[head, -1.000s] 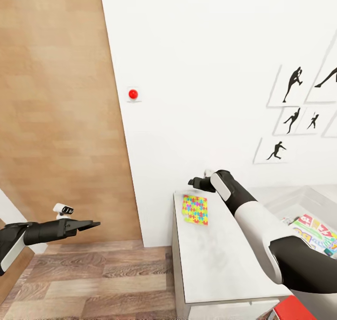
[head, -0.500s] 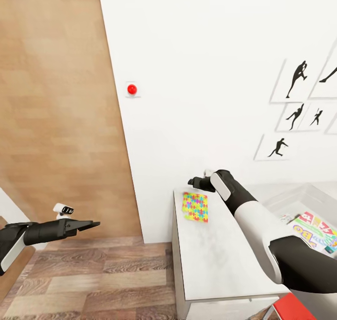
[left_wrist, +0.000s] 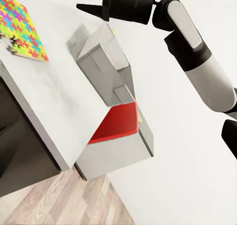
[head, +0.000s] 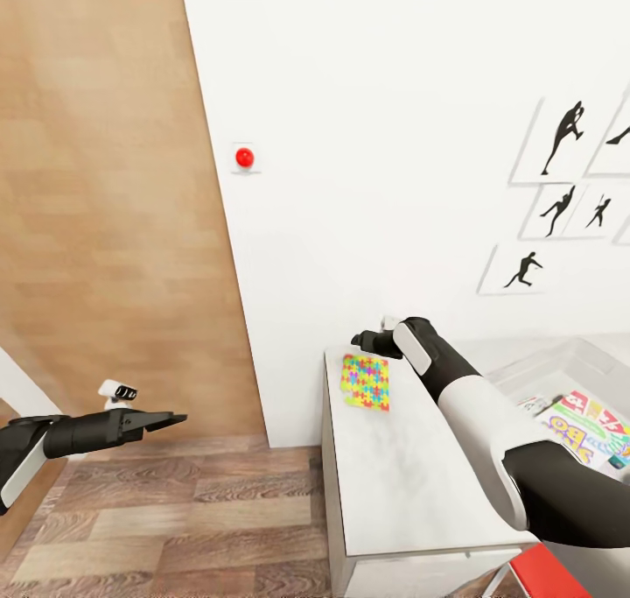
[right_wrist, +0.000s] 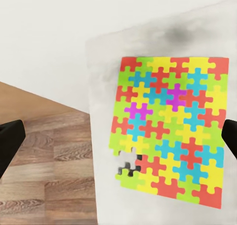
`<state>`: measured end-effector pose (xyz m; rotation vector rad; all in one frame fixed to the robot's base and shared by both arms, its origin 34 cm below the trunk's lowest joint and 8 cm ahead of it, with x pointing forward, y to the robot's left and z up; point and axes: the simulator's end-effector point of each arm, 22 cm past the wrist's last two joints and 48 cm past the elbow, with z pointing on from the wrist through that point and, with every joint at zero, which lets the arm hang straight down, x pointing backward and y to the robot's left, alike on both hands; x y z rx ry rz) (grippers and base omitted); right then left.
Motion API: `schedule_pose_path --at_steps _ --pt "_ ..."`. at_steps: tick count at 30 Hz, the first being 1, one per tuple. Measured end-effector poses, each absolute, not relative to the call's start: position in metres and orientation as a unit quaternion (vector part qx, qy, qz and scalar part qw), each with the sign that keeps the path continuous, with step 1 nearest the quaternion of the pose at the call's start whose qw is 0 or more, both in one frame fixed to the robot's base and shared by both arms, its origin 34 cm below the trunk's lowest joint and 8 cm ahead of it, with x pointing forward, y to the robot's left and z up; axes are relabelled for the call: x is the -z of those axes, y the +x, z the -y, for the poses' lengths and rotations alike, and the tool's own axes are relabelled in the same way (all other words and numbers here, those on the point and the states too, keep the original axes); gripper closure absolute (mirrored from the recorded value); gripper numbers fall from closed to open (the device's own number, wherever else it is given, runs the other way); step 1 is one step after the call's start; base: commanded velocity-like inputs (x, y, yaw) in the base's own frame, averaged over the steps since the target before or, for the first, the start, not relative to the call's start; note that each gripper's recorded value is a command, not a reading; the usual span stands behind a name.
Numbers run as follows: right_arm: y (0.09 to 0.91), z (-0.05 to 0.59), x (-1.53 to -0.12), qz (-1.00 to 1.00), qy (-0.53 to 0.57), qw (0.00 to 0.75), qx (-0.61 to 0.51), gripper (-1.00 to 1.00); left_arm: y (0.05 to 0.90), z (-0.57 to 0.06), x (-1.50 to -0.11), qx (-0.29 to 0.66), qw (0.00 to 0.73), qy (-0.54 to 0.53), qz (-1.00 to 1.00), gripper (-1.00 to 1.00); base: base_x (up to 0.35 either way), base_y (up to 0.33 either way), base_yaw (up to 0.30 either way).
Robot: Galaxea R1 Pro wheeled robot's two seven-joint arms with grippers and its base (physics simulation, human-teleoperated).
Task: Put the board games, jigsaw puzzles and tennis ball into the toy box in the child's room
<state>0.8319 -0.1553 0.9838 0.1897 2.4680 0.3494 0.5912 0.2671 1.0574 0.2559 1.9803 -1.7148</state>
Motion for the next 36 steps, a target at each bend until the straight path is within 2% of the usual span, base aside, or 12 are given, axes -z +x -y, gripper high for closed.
schedule_pose_path --at_steps 31,36 --pt "0.830 0.156 -0.947 -0.945 0.076 0.292 -0.131 -1.00 0.593 -0.266 -1.032 0.633 0.233 0.078 -0.734 -1.00 0.000 0.000 0.000" --pt "0.831 0.155 -0.944 -0.945 0.075 0.291 -0.131 -1.00 0.593 -0.266 -1.029 0.634 0.230 0.075 -0.735 -1.00 0.120 0.000 0.000"
